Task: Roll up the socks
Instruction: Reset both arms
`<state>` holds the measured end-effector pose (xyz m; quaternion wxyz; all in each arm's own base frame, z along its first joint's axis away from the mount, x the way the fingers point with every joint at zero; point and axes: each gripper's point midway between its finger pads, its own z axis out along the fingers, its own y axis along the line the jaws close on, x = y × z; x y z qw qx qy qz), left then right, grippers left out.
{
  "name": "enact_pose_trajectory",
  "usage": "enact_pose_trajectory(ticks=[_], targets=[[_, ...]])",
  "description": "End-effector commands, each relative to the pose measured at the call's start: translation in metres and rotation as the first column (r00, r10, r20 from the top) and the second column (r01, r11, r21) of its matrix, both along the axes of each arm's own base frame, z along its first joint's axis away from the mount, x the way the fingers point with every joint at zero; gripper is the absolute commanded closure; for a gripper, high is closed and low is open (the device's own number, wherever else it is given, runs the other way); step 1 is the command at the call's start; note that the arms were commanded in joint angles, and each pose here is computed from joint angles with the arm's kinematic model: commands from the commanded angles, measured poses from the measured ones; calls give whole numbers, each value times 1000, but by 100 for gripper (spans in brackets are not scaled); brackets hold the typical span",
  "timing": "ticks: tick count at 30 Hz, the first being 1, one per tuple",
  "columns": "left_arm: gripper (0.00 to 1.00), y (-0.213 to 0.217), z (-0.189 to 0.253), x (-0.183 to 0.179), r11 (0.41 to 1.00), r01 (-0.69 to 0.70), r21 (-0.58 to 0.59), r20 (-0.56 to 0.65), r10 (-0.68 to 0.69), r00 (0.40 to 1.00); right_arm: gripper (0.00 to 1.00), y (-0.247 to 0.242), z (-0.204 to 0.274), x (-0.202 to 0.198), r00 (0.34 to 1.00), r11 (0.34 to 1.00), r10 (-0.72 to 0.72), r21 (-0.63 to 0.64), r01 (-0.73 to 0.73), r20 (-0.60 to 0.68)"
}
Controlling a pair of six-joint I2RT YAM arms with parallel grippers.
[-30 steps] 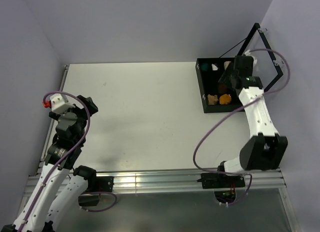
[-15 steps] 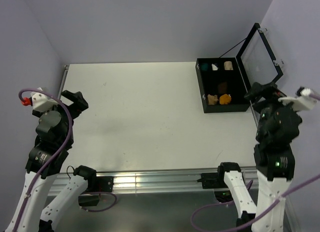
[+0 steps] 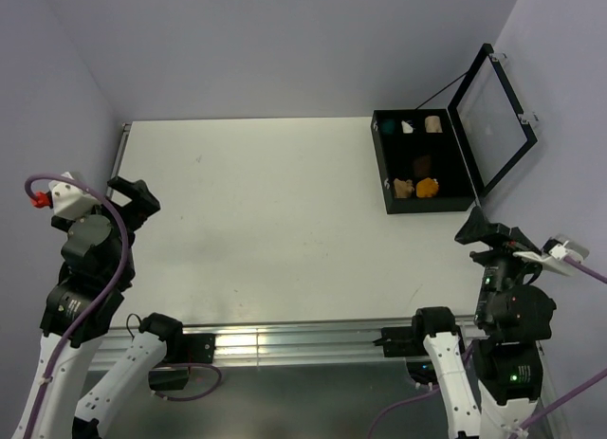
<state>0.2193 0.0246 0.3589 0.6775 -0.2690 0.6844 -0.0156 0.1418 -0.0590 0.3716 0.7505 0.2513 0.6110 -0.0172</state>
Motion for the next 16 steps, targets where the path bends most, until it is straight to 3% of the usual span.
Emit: enact_pose_trajectory(ticks=[1, 16], targets=[[1, 9, 20, -10, 999, -33, -19, 62, 34, 997, 3, -2, 2, -7, 999, 1000, -5, -31, 7, 47], [2, 1, 6, -1, 999, -10, -42, 38, 12, 999, 5, 0, -6, -7, 997, 999, 10, -53, -6, 72]])
